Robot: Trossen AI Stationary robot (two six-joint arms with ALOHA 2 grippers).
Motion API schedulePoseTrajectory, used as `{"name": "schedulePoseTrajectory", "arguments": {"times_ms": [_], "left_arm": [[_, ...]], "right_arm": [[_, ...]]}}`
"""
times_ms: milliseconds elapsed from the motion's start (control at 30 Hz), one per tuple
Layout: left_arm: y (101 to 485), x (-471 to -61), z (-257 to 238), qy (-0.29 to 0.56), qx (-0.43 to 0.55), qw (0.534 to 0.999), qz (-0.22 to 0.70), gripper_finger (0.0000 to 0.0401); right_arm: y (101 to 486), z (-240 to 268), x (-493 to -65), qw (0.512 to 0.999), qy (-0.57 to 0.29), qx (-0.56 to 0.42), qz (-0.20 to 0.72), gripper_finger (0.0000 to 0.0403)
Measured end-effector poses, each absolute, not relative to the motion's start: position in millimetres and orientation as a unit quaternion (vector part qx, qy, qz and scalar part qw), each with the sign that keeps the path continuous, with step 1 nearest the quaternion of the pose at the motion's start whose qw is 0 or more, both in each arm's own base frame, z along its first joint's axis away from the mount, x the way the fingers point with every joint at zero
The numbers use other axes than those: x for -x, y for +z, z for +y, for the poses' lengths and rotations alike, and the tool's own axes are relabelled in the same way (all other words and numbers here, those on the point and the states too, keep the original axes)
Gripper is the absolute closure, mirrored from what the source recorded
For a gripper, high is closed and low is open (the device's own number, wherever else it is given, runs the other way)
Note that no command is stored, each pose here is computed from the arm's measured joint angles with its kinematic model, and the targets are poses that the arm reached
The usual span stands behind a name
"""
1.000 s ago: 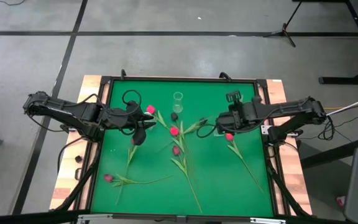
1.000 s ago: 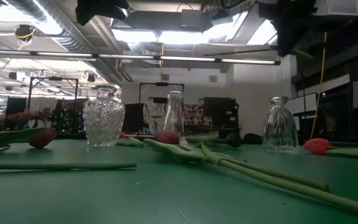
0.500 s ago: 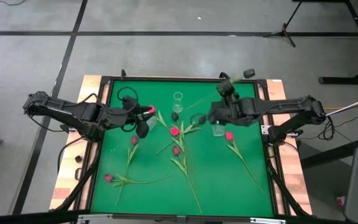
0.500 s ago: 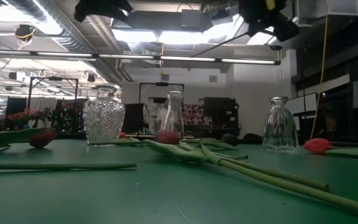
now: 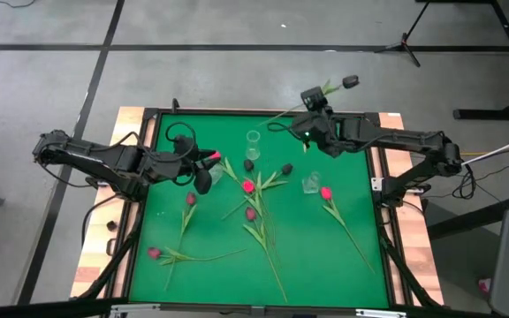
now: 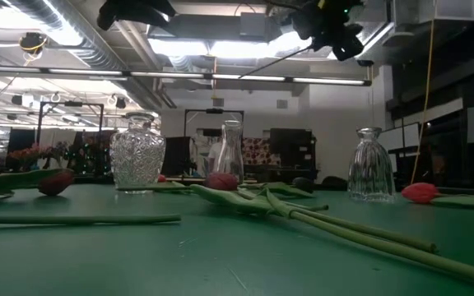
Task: Sort flowers into vase by color
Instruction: Put the right black tulip into the top transparent vase
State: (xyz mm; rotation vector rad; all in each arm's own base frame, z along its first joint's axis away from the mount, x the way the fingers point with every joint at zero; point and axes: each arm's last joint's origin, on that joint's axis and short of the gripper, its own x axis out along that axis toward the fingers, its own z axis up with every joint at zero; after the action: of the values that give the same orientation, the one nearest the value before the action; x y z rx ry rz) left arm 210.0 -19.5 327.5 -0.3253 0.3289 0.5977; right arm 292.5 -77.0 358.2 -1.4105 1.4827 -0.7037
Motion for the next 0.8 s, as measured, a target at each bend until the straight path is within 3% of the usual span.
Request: {"name": "schedulePoseTrajectory", "arguments": {"times_ms": [267, 633, 800], "left_arm": [[335, -210, -6, 0.182, 0.183, 0.95, 0.176, 0.0273], [371, -156, 6, 0.152, 0.18, 0.969, 0.079, 0.0273], [379, -137, 7, 0.154, 0.184, 0.97, 0.046, 0.0273]], "right_arm": [[358, -86, -305, 0.452, -0.261, 0.605, 0.602, 0.0378], [330, -107, -327, 0.377, -0.203, 0.627, 0.651, 0.0378], [337, -108, -334, 0.373, -0.24, 0.627, 0.64, 0.0387]]}}
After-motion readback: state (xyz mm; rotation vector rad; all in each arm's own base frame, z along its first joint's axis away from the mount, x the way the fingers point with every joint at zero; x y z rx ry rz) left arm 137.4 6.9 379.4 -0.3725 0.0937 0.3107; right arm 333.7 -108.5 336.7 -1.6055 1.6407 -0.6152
